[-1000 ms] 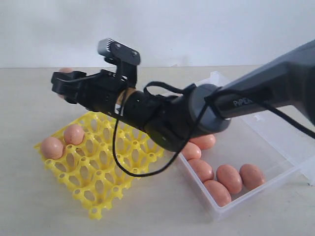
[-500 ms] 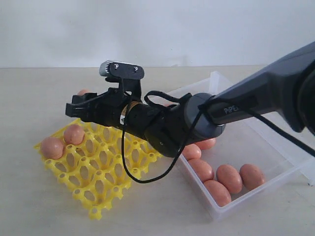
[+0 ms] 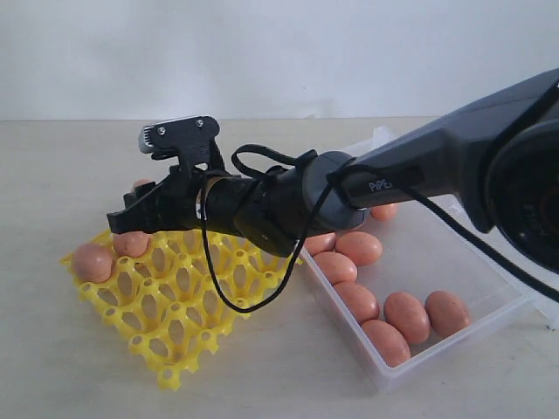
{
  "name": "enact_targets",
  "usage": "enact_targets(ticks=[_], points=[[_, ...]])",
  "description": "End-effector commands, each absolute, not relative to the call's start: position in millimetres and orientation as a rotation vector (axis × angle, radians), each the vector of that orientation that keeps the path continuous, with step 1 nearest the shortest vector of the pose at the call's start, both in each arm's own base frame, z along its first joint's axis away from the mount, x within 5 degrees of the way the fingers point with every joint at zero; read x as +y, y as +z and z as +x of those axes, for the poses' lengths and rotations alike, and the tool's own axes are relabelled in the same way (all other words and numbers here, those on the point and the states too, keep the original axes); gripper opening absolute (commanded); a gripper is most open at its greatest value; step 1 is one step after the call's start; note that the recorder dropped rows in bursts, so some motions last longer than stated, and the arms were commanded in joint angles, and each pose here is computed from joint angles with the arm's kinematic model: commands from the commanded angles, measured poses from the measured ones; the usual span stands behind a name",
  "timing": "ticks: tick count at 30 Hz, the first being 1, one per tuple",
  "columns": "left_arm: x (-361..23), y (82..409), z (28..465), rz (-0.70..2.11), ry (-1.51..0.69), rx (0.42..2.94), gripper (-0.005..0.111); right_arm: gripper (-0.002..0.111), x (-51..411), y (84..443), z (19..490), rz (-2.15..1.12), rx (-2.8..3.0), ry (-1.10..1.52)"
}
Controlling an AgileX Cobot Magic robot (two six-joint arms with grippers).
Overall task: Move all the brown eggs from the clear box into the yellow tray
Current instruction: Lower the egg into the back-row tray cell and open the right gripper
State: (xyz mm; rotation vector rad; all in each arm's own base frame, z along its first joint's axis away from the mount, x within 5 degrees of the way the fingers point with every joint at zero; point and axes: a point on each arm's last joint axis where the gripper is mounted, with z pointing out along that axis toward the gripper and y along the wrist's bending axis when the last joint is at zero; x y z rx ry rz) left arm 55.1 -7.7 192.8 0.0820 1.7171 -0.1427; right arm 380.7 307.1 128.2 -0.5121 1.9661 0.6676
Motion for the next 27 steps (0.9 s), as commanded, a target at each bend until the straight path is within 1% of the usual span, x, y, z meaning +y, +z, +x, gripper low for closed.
enact_targets(ticks=[1, 11, 19, 27], points=[[-7.6, 192.7, 55.1, 0.078, -0.144, 1.709, 0.004, 0.000, 305.6, 128.6, 381.7, -0.583, 1.964, 0.597], [-7.6, 192.7, 55.1, 0.078, -0.144, 1.709, 0.004, 0.000, 305.5, 130.3, 382.7, -0.657, 1.909, 0.551], [-7.6, 192.7, 55.1, 0.078, -0.144, 1.709, 0.004, 0.000, 288.0, 131.1, 396.7, -0.544, 1.934, 0.544], [-7.6, 192.7, 55.1, 0.078, -0.144, 1.709, 0.004, 0.000, 288.4, 131.1, 396.4, -0.526, 1.941, 0.557]])
